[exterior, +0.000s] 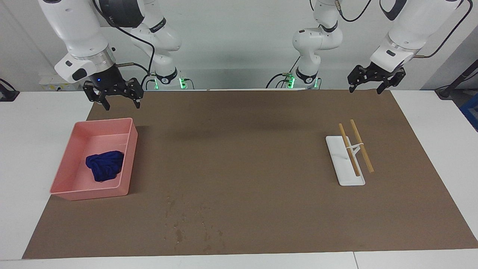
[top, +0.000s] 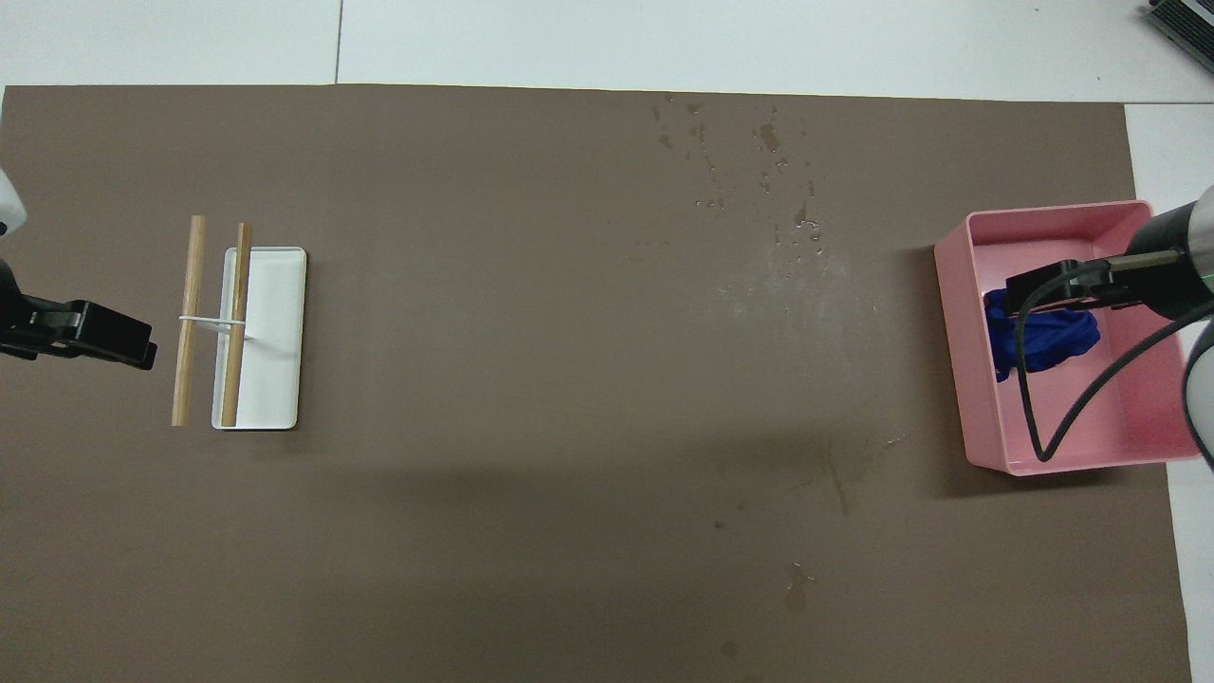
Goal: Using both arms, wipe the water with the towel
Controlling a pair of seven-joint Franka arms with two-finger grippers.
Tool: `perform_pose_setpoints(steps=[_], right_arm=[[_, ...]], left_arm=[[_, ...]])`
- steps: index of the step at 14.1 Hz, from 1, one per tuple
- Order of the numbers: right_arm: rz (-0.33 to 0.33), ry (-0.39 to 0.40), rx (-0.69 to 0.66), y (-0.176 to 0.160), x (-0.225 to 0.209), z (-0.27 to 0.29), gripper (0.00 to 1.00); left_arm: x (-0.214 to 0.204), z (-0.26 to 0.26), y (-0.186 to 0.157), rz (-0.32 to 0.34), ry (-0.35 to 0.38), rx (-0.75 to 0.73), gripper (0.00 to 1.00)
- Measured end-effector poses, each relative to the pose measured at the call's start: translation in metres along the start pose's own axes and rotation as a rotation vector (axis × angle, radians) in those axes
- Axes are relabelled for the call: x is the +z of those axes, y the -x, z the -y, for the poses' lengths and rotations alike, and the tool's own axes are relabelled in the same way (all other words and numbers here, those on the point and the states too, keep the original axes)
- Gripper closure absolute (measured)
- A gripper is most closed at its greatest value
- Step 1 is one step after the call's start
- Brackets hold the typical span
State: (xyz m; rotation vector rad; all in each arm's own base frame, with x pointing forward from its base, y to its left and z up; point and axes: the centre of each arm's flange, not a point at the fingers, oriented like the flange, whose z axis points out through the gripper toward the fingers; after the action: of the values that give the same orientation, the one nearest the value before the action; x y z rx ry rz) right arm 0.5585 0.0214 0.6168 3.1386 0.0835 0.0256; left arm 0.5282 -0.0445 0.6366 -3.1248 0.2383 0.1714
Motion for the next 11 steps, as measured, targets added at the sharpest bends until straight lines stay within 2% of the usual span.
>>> perform_pose_setpoints(steps=[11], right_arm=[[-0.012, -0.009, -0.004, 0.0019, -0.0058, 0.0035, 0.0]], left_arm=[[0.0, 0.0, 0.0, 0.0, 0.0, 0.0, 0.0]])
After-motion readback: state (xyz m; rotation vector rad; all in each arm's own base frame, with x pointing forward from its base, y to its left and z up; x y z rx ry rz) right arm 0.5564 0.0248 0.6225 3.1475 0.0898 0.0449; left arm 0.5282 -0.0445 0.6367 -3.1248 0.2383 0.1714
